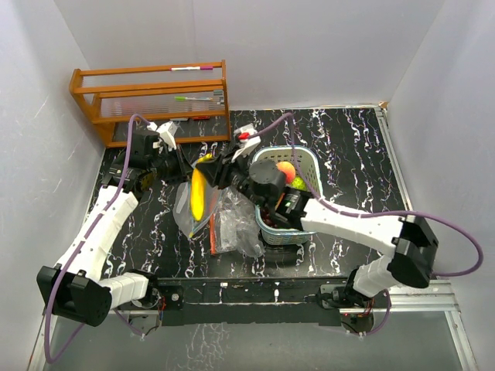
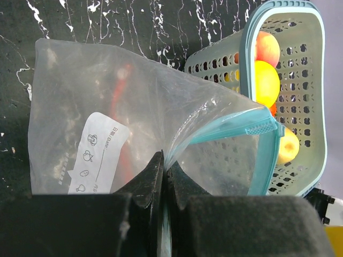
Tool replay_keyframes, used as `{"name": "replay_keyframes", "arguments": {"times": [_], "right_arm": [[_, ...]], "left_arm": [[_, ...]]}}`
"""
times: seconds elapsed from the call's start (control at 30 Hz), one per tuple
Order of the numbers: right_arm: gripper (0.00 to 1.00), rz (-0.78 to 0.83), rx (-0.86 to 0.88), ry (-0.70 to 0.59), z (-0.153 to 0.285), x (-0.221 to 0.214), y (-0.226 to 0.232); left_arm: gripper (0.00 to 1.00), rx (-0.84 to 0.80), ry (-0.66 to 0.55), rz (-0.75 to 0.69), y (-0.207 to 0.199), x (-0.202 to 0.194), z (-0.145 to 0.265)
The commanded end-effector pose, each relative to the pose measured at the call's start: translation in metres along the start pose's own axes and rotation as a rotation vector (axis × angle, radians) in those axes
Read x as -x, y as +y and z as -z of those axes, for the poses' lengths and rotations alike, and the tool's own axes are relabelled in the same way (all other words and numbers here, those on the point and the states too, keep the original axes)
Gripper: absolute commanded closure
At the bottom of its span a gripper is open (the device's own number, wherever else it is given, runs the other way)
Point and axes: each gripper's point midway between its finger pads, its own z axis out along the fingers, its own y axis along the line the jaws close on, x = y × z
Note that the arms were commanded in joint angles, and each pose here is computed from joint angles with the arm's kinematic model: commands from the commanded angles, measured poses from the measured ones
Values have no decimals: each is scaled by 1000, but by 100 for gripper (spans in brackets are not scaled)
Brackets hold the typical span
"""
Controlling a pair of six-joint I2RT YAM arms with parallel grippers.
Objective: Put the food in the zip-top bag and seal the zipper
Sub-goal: Place the fake fruit in the zipper food storage bag.
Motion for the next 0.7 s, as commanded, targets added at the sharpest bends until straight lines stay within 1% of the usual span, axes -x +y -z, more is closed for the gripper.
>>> {"name": "replay_keyframes", "arguments": {"times": [0.0, 0.13, 0.3, 0.4, 0.5, 0.53, 0.6, 0.67], "right_arm": [[92, 53, -118, -135, -15, 17, 0], [92, 127, -279, -132, -18, -4, -17], [92, 255, -482, -178, -3, -14, -27], [92, 308, -539, -184, -1, -13, -27], [92, 329, -539, -171, -5, -16, -23], [84, 334, -527, -162, -7, -18, -20], [59, 337, -494, -138, -9, -22, -13], [49, 332, -437, -100, -12, -26, -3]], "left_arm": [[100, -53, -24, -7, -13, 5, 13], [100, -56, -27, -13, -15, 5, 18], [100, -47, -31, -21, -13, 5, 20], [100, -48, -31, -22, -13, 4, 20], [100, -52, -28, -20, -14, 4, 18], [100, -52, -27, -21, -14, 4, 18], [100, -49, -25, -21, -12, 3, 17], [100, -47, -22, -20, -11, 1, 16]]}}
